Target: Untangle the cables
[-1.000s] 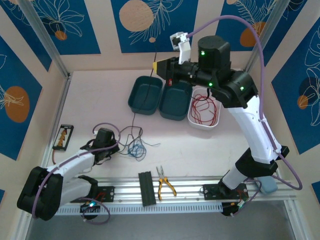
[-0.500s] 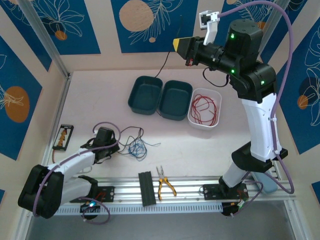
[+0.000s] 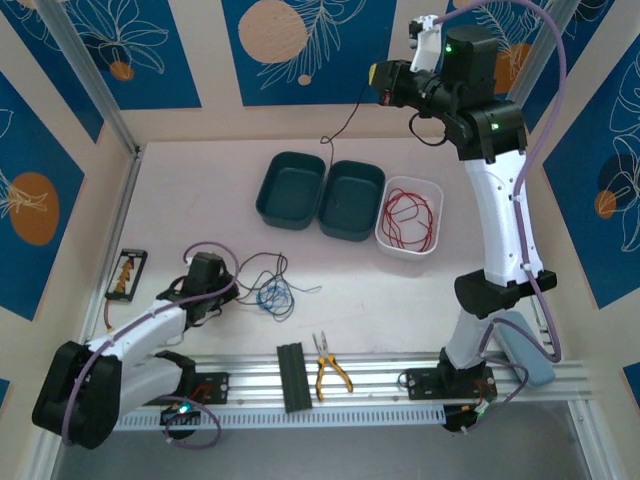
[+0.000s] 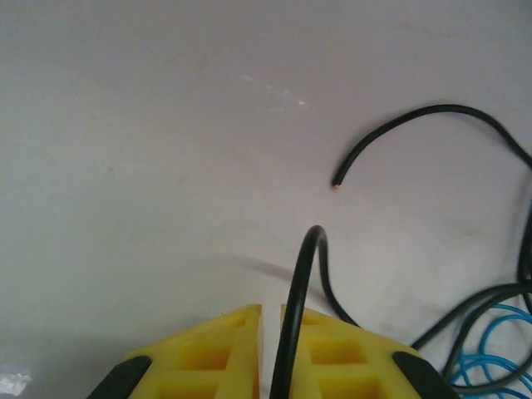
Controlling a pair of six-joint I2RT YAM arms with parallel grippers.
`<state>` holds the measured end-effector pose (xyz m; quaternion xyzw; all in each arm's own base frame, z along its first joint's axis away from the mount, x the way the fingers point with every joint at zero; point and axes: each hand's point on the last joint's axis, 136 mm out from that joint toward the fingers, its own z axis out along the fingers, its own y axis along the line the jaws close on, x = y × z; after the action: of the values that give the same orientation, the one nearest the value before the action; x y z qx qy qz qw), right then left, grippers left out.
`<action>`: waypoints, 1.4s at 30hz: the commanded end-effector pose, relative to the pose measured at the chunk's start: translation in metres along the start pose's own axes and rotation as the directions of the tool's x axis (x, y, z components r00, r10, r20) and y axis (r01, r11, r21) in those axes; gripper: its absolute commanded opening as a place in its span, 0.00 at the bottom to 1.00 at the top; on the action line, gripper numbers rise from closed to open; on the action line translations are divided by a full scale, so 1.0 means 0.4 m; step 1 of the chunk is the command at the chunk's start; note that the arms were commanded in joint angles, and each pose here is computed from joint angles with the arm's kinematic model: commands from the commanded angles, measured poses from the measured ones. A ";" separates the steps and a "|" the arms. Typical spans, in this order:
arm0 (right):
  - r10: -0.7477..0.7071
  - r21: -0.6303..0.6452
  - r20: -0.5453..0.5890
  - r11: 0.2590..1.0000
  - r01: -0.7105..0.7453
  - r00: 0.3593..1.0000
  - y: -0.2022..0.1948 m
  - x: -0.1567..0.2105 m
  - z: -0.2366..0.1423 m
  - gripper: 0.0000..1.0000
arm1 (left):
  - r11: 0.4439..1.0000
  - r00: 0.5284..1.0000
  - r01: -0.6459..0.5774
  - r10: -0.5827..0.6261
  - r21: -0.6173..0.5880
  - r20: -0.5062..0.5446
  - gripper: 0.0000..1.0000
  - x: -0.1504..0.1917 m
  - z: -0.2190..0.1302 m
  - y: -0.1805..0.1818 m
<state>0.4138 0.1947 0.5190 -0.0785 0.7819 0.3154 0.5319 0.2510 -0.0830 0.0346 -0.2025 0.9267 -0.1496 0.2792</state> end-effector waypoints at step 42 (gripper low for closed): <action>0.061 0.373 -0.645 0.895 0.244 0.762 -0.431 0.653 0.252 0.00 | 0.999 1.000 -0.022 0.022 0.027 -0.015 0.14 0.016 -0.047 0.009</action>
<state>0.4599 0.1673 0.2138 -0.0708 0.9547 0.0941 0.2731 0.2418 -0.0859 0.0507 -0.1883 0.9234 -0.1721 0.2866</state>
